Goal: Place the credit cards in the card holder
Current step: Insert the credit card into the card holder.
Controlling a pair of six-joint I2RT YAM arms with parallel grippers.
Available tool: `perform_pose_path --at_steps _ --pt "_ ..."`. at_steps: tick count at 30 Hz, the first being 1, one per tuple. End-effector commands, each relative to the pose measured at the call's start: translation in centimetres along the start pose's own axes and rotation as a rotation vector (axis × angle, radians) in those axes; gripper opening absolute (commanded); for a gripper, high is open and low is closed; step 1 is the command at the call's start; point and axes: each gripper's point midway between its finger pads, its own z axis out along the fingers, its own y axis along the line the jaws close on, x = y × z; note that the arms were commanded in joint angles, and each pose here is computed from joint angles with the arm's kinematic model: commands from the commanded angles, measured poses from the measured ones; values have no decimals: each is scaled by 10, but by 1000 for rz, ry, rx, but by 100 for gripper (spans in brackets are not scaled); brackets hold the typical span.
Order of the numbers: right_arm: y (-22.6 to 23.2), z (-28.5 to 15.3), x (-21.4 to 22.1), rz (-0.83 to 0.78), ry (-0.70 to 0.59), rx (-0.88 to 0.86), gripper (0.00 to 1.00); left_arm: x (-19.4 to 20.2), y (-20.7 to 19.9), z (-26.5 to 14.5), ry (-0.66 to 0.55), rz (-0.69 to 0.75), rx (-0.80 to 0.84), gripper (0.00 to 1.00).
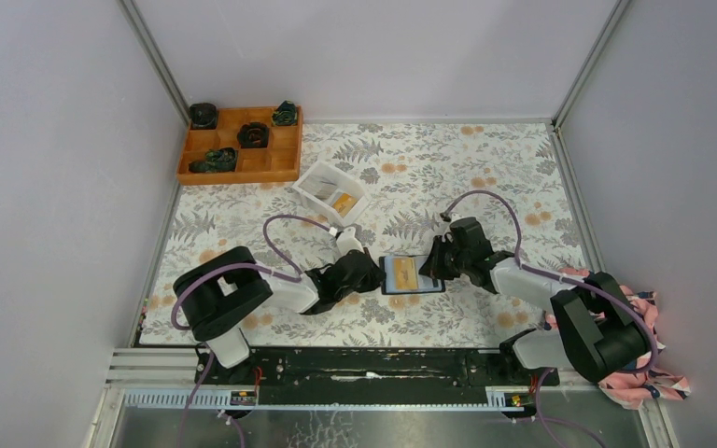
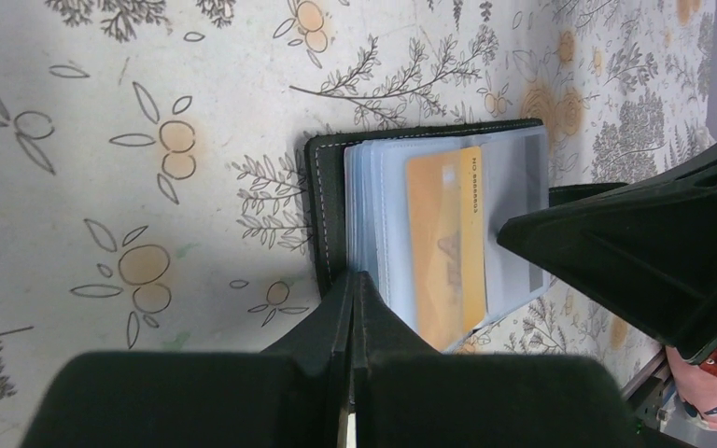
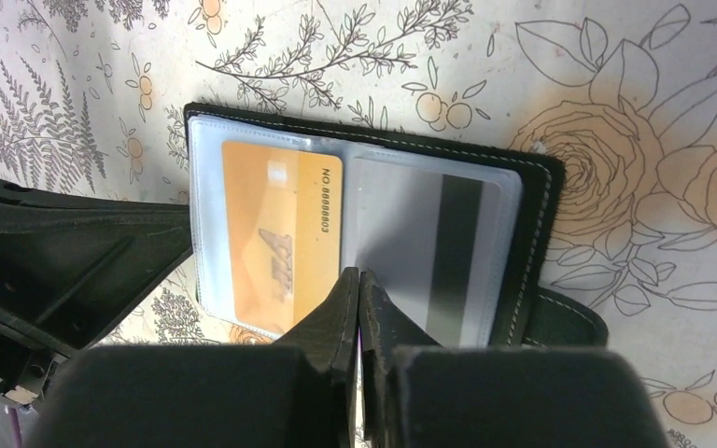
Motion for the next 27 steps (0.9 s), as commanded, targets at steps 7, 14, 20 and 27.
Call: perform_pose_path --at_steps 7,14,20,27 --pt "-6 11 -3 -47 2 61 1 35 80 3 102 98 -240 0" --pt "-3 16 7 -27 14 34 0 38 81 3 110 99 -239 0" --pt "8 19 10 -3 17 -23 0 39 81 4 115 98 -236 0" --pt "24 18 8 5 -3 -79 0 41 83 4 121 100 -240 0"
